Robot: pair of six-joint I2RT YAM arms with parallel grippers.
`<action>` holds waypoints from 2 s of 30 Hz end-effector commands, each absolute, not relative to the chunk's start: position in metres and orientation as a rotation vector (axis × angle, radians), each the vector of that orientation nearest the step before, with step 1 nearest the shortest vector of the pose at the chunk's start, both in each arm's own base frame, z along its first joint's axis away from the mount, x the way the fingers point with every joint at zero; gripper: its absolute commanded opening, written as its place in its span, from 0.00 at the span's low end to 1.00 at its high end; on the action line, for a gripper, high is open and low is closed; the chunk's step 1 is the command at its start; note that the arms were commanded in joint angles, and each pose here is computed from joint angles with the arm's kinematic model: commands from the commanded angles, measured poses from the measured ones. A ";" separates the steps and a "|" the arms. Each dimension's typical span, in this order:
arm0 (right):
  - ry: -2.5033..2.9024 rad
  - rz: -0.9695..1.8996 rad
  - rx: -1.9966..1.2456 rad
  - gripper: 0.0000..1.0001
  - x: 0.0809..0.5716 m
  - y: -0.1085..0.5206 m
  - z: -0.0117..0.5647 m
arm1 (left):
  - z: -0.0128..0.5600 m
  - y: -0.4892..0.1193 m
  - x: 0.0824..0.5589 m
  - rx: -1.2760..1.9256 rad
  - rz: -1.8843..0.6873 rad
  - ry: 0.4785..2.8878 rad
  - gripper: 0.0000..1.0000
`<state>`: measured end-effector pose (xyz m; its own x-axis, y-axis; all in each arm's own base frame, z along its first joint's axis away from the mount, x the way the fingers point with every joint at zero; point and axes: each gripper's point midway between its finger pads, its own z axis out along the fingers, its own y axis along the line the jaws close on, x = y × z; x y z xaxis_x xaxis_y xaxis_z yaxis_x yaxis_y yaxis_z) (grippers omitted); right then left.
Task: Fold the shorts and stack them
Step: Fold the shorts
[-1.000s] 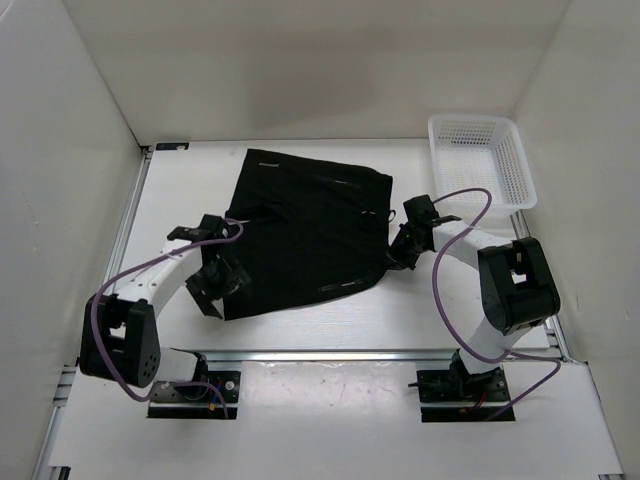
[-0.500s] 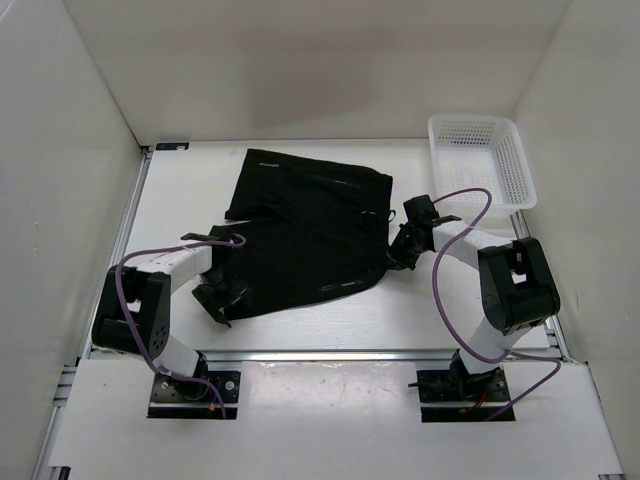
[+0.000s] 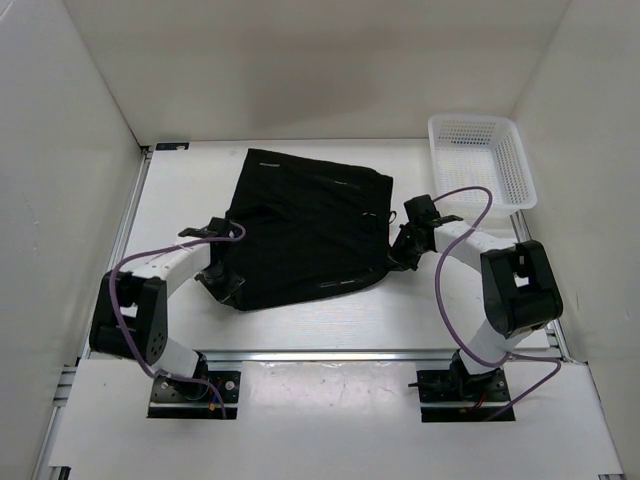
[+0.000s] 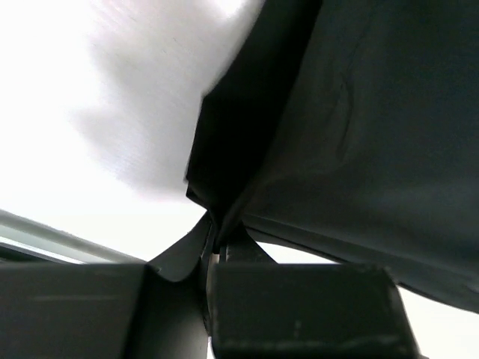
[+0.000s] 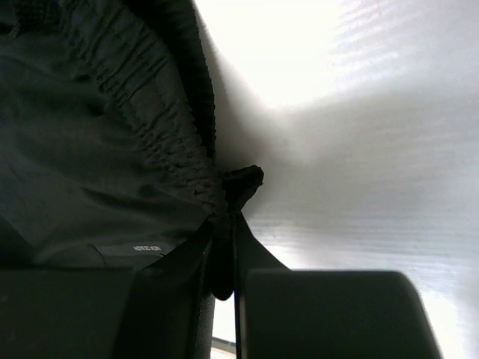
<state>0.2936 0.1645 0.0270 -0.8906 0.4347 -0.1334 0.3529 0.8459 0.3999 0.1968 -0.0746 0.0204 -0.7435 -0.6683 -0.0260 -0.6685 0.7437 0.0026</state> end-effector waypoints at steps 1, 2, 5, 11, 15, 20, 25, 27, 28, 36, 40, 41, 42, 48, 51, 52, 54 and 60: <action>2.783 0.517 0.495 0.00 0.288 0.160 0.048 | 0.057 -0.064 0.211 -1.030 0.039 2.794 0.11; 2.787 0.532 0.472 0.00 0.286 0.161 0.052 | 0.066 -0.061 0.210 -1.023 0.037 2.765 0.11; 2.825 0.495 0.416 0.00 0.262 0.159 0.049 | 0.083 -0.059 0.202 -1.017 0.009 2.738 0.11; 2.847 0.452 0.463 0.01 0.211 0.137 0.046 | 0.106 -0.062 0.184 -1.016 -0.050 2.688 0.11; 2.811 0.423 0.477 0.02 0.188 0.122 0.058 | 0.127 -0.062 0.179 -0.991 -0.102 2.644 0.11; 2.785 0.373 0.487 0.02 0.170 0.109 0.066 | 0.159 -0.069 0.191 -0.917 -0.164 2.571 0.11; 2.756 0.337 0.521 0.05 0.166 0.101 0.083 | 0.213 -0.078 0.238 -0.784 -0.174 2.478 0.11; 2.712 0.314 0.538 0.07 0.175 0.098 0.096 | 0.222 -0.078 0.261 -0.764 -0.129 2.466 0.11; 2.707 0.301 0.541 0.07 0.178 0.097 0.100 | 0.235 -0.083 0.280 -0.737 -0.129 2.447 0.11; 2.610 0.240 0.630 0.02 0.241 0.094 0.137 | 0.252 -0.107 0.377 -0.624 -0.105 2.426 0.11; 2.598 0.173 0.680 0.08 0.279 0.084 0.143 | 0.247 -0.120 0.424 -0.602 -0.159 2.423 0.11; 2.593 0.159 0.703 0.08 0.288 0.078 0.144 | 0.239 -0.117 0.444 -0.614 -0.175 2.434 0.11; 2.562 0.173 0.714 0.08 0.303 0.077 0.155 | 0.235 -0.118 0.453 -0.603 -0.192 2.445 0.11; 2.548 0.089 0.770 0.83 0.387 0.067 0.134 | 0.203 -0.148 0.539 -0.454 -0.389 2.465 0.42; 2.492 0.170 0.766 0.92 0.414 0.072 0.158 | 0.210 -0.161 0.555 -0.402 -0.475 2.412 0.87; 2.477 0.176 0.749 0.94 0.416 0.072 0.163 | 0.218 -0.161 0.557 -0.396 -0.484 2.387 1.00; 2.432 0.170 0.708 0.94 0.413 0.070 0.180 | 0.211 -0.156 0.550 -0.380 -0.449 2.405 1.00; 2.494 0.127 0.648 0.83 0.360 0.069 0.154 | 0.187 -0.127 0.485 -0.381 -0.283 2.552 0.87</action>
